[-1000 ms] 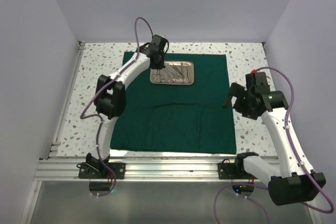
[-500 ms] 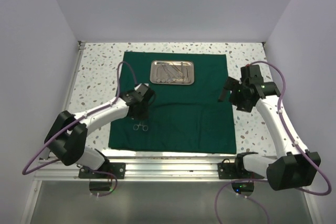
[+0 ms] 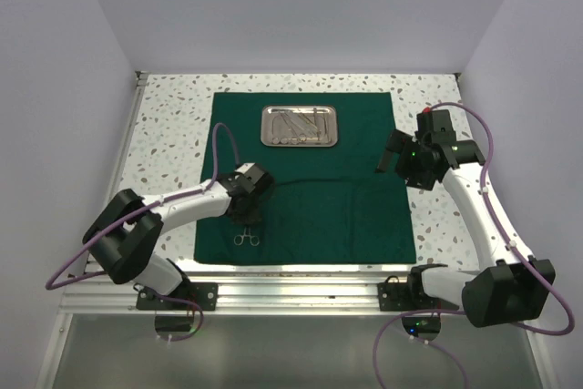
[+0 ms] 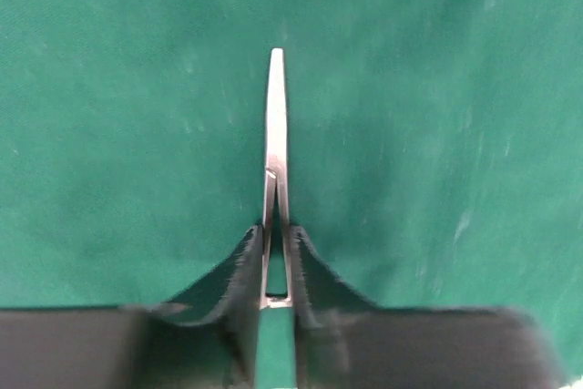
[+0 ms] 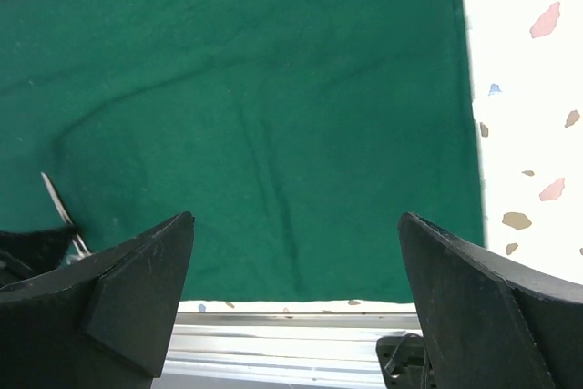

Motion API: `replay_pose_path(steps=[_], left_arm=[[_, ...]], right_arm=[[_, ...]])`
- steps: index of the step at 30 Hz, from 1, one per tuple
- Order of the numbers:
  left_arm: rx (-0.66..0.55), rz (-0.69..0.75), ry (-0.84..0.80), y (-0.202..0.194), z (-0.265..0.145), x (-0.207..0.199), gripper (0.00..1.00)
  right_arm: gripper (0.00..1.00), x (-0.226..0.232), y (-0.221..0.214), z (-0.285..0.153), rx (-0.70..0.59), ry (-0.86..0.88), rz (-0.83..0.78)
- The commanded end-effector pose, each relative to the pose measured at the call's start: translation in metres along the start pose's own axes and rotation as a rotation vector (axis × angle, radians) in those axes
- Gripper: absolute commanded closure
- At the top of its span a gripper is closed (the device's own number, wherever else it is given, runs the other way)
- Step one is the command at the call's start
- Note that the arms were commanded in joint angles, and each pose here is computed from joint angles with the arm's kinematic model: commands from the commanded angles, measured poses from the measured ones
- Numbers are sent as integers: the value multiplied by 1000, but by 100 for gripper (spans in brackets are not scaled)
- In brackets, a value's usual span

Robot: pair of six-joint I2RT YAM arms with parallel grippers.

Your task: Open and lay out the surgical kit

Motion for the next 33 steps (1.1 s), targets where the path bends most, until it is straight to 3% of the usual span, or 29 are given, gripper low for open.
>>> replay_pose_path(steps=[1, 2, 3, 5, 6, 8, 10, 11, 14, 20, 22, 23, 28, 33], left_arm=[[147, -12, -46, -47, -24, -4, 76], [179, -13, -19, -53, -36, 4, 71], [138, -29, -60, -40, -55, -4, 61], [100, -29, -34, -27, -79, 3, 52], [31, -38, -74, -2, -100, -8, 32], [-63, -18, -67, 35, -124, -16, 11], [-123, -2, -53, 61, -131, -23, 0], [-196, 20, -58, 87, -138, -30, 0], [-252, 35, -26, 137, -121, -41, 0], [-297, 9, -28, 237, -44, -71, 10], [-373, 8, -63, 278, -41, -85, 12], [-349, 33, -52, 282, -12, -92, 15], [-434, 36, -98, 331, 22, -114, 26], [-426, 29, -85, 343, 66, -117, 35]], right_arm=[[2, 5, 3, -9, -43, 39, -22], [1, 4, 2, -10, -43, 34, -26], [2, 1, 2, -11, -47, 25, -25], [1, -1, -1, -14, -51, 20, -29], [1, -2, -1, -15, -57, 20, -29], [1, -4, -4, -16, -58, 17, -29], [2, -5, -7, -14, -49, 21, -28], [2, -5, -8, -14, -50, 22, -23], [1, -3, -11, -14, -42, 34, -14], [2, 0, -12, -25, -41, 50, 1], [1, 0, -13, -28, -39, 48, 11], [2, 1, -13, -30, -43, 50, 16], [2, -9, -24, -36, -21, 14, 22], [1, -22, -33, -41, -18, -36, 6]])
Point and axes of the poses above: each gripper's point midway between its finger pads, its own z axis out along the fingers, its own x axis along the line the jaws close on, y = z × x, the point moved 1 cm from there along -z, back along the fingers
